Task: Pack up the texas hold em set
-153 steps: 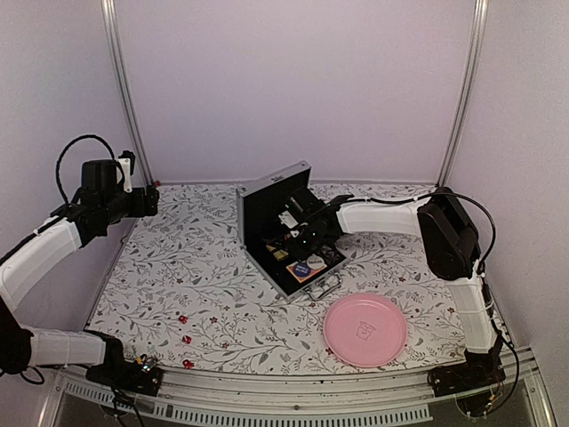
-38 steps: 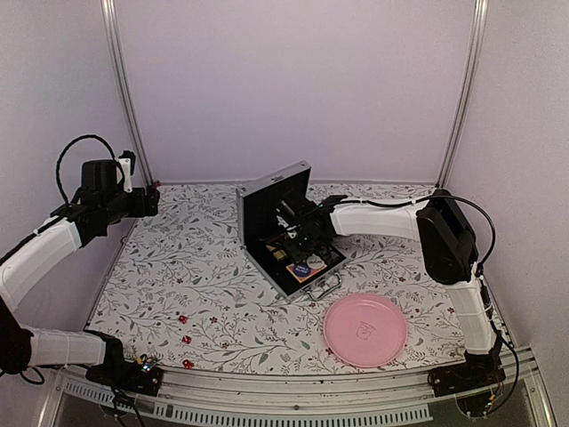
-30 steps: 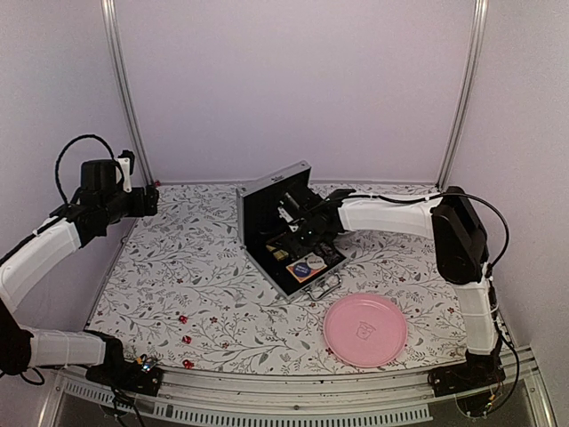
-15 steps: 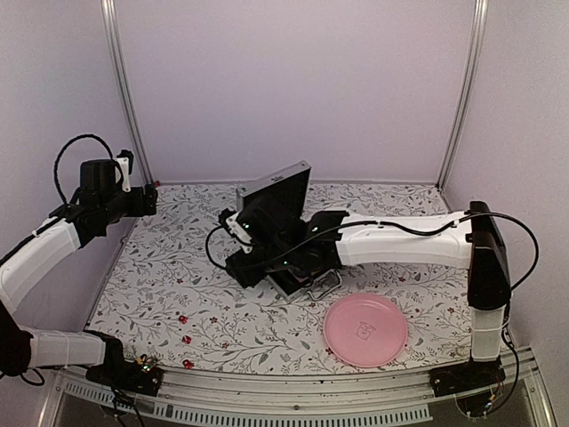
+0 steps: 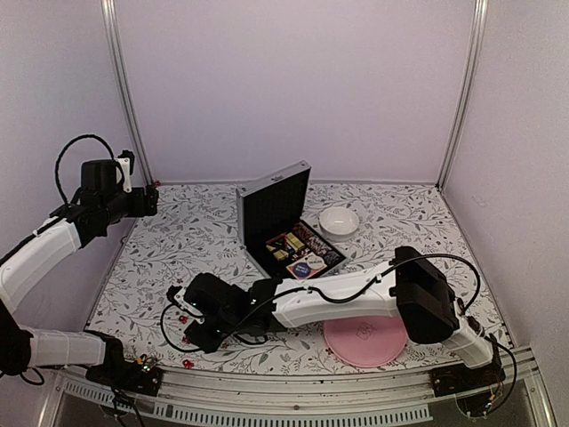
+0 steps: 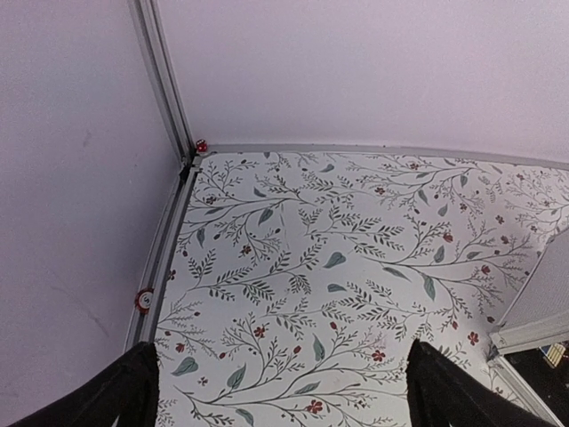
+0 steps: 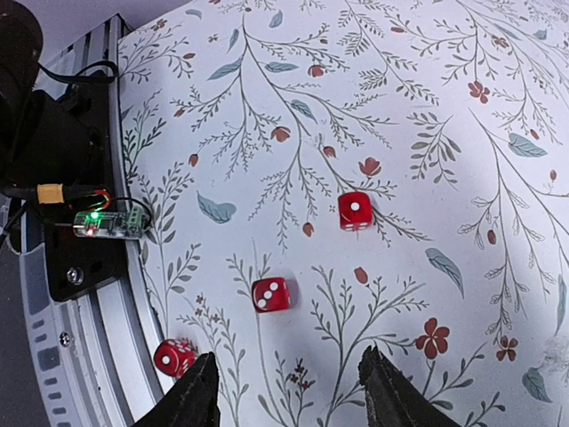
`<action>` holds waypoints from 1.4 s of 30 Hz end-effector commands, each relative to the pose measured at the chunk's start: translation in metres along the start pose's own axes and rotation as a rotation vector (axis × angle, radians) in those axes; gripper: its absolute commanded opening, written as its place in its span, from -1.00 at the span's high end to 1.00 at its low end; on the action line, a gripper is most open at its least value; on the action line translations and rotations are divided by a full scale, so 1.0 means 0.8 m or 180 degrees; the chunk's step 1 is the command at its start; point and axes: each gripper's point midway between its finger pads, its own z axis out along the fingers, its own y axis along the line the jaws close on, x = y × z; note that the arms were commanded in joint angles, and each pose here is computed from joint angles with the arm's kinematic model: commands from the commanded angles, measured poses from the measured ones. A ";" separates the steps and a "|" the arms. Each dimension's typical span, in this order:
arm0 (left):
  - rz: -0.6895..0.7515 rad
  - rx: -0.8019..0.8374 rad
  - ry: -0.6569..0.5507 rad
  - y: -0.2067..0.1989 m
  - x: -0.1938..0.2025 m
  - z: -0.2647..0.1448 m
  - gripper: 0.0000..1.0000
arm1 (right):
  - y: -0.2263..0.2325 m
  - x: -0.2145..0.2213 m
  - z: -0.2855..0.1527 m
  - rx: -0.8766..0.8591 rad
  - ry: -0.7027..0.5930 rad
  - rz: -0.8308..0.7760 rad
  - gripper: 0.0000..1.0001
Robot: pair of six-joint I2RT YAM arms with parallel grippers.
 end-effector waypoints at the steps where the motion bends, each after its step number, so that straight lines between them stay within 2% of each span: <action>1: 0.0039 0.0027 -0.0010 -0.005 0.002 0.002 -0.94 | -0.004 -0.006 0.027 -0.0091 -0.0128 -0.0107 -0.07; 19: 0.0048 0.0045 0.0013 -0.008 0.005 0.004 -0.94 | -0.012 -0.022 0.067 -0.0060 -0.0291 -0.0176 0.10; 42: 0.0050 0.0059 0.0015 -0.009 0.004 0.004 -0.94 | -0.043 -0.013 0.106 0.0035 -0.0295 -0.0221 0.14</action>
